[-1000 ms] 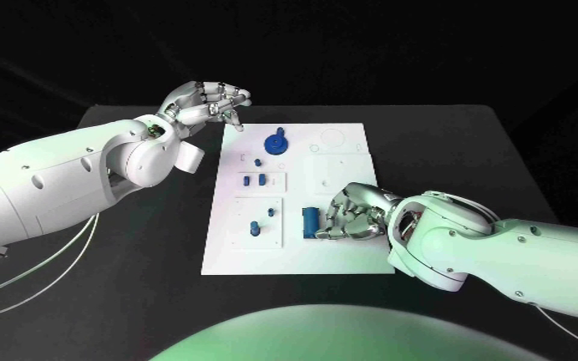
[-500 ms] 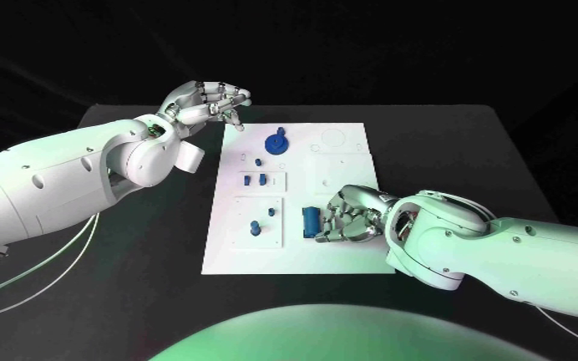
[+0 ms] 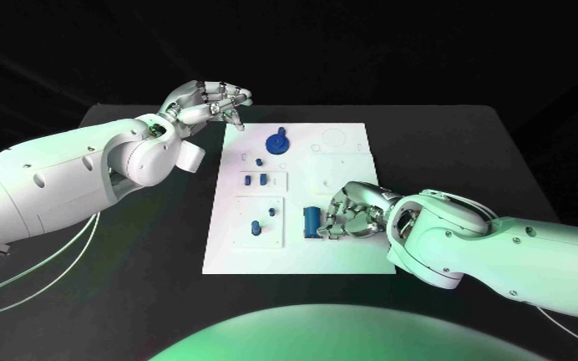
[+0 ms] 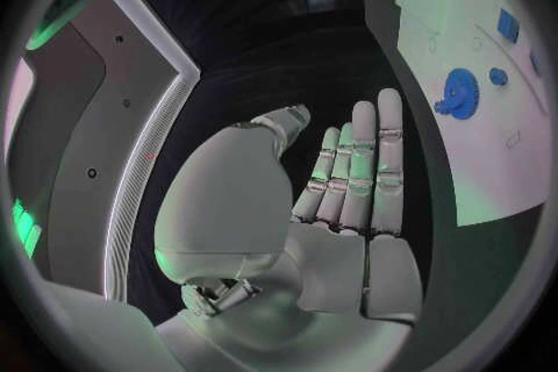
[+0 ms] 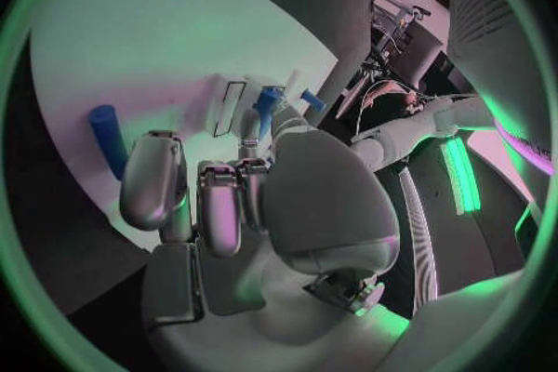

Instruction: Assemble the parts on the task board

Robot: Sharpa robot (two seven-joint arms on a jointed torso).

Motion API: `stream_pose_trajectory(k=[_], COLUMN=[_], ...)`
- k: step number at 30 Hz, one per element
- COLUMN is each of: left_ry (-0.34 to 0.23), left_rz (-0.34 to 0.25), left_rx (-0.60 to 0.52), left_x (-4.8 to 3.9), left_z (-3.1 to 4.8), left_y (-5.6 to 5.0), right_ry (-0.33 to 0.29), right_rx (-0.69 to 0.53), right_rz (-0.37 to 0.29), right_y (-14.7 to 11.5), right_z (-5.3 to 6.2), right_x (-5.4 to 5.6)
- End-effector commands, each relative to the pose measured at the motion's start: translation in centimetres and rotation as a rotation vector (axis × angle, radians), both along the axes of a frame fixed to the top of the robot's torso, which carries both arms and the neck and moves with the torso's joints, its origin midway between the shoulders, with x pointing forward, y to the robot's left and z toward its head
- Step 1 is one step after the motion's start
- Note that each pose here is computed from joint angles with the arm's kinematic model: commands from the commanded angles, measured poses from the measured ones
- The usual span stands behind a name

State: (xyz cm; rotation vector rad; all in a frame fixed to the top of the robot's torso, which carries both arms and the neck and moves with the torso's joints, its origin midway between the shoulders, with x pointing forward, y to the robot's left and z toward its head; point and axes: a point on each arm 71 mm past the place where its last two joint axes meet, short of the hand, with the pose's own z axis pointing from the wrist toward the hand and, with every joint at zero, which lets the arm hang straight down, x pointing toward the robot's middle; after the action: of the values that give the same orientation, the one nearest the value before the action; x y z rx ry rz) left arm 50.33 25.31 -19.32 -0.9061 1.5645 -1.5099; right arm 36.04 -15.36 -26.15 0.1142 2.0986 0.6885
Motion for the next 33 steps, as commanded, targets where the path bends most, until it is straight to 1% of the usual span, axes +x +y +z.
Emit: stream_pose_trajectory(k=[1, 13, 17, 20, 23, 26, 30, 31, 33], left_ry=[-0.002, -0.001, -0.001, -0.002, -0.002, -0.003, -0.005, -0.006, -0.006], left_rz=[-0.017, -0.019, -0.018, -0.017, -0.016, -0.015, -0.014, -0.013, -0.014], left_rx=[-0.008, -0.008, -0.008, -0.007, -0.008, -0.008, -0.008, -0.008, -0.008], left_x=[-0.06, -0.07, -0.08, -0.09, -0.11, -0.13, -0.15, -0.16, -0.18], left_z=[0.07, 0.07, 0.07, 0.07, 0.09, 0.1, 0.13, 0.13, 0.14], left_y=[-0.2, -0.2, -0.1, -0.1, -0.1, 0.0, 0.0, 0.1, 0.1], right_ry=[-0.021, -0.024, -0.018, -0.025, -0.052, -0.099, -0.155, -0.172, -0.188], right_rx=[0.0, 0.007, 0.065, 0.111, 0.141, 0.145, 0.111, 0.095, 0.075], right_rz=[-0.014, -0.015, -0.011, -0.031, -0.068, -0.109, -0.148, -0.155, -0.162], right_y=[0.0, -0.4, -1.0, -1.7, -3.0, -4.7, -7.0, -7.6, -8.3], right_z=[0.1, 0.3, 0.7, 1.2, 1.9, 2.6, 2.9, 2.9, 2.8], right_x=[0.1, -0.1, -0.3, -0.4, -0.4, -0.2, 0.0, 0.1, 0.1])
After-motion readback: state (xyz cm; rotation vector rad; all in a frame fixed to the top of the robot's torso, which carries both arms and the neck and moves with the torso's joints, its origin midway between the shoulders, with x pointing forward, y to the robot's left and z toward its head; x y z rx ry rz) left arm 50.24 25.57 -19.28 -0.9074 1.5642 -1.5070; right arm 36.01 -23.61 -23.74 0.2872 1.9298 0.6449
